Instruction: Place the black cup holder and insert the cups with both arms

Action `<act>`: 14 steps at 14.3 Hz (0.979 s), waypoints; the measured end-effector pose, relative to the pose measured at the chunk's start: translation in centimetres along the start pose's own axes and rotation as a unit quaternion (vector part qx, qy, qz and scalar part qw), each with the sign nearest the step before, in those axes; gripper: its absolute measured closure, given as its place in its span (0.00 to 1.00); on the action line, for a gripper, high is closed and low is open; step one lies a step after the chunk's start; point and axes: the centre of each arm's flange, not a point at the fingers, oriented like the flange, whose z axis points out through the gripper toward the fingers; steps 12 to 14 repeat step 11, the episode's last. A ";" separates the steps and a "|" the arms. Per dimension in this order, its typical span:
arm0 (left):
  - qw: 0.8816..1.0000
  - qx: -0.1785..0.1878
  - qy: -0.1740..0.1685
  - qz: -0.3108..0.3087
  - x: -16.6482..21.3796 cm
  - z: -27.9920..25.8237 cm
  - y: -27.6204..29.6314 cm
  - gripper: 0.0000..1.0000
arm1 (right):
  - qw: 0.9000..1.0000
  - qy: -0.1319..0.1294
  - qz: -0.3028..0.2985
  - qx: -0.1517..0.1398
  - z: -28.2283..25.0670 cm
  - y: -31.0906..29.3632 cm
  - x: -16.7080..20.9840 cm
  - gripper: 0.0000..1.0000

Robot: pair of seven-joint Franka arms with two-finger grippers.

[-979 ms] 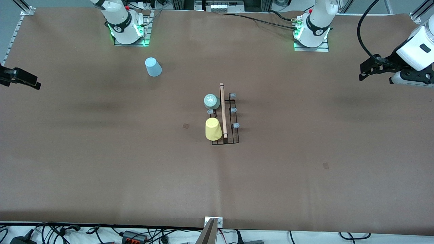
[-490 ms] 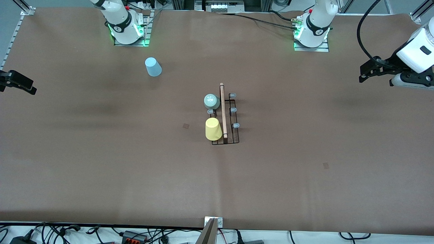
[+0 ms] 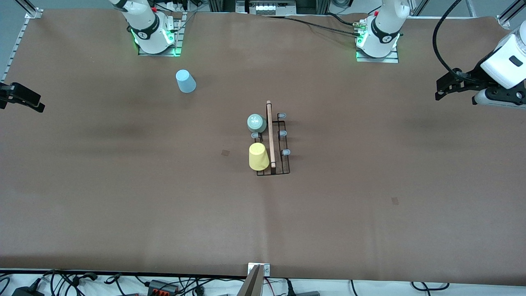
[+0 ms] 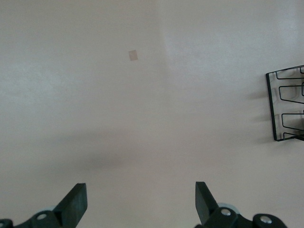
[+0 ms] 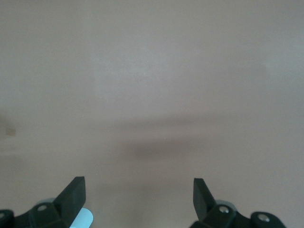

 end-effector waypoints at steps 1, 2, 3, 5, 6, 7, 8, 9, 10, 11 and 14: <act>1.000 0.000 0.000 0.000 0.0 0.0 0.0 0.00 | 1.000 -0.004 0.001 0.000 0.0 0.1 -0.1 0.00; 1.000 0.000 0.000 0.000 0.0 0.0 0.0 0.00 | 1.000 -0.006 0.003 0.000 0.1 0.4 -0.2 0.00; 1.000 0.000 0.000 0.000 0.0 0.0 0.0 0.00 | 1.000 -0.008 0.005 0.000 0.1 0.6 -0.2 0.00; 1.000 0.000 0.000 0.000 0.0 0.0 0.0 0.00 | 1.000 -0.009 0.008 0.000 0.1 0.9 -0.3 0.00; 1.000 0.000 0.000 0.000 0.0 0.0 0.0 0.00 | 1.000 -0.009 0.008 0.000 0.1 0.9 -0.3 0.00; 1.000 0.000 0.000 0.000 0.0 0.0 0.0 0.00 | 1.000 -0.008 0.007 0.000 0.1 0.8 -0.3 0.00; 1.000 0.000 0.000 0.000 0.0 0.0 0.0 0.00 | 1.000 -0.007 0.007 0.000 0.0 0.8 -0.3 0.00; 1.000 0.000 0.000 0.000 0.0 0.0 0.0 0.00 | 1.000 -0.007 0.007 0.000 -0.1 0.8 -0.3 0.00; 1.000 0.000 0.000 0.000 0.0 0.0 0.0 0.00 | 1.000 -0.006 0.007 0.000 -0.1 0.8 -0.3 0.00; 1.000 0.000 0.000 0.000 0.0 0.0 0.0 0.00 | 1.000 -0.006 0.007 0.000 -0.1 0.8 -0.3 0.00; 1.000 0.000 0.000 0.000 0.0 0.0 0.0 0.00 | 1.000 -0.006 0.007 0.000 -0.1 0.8 -0.3 0.00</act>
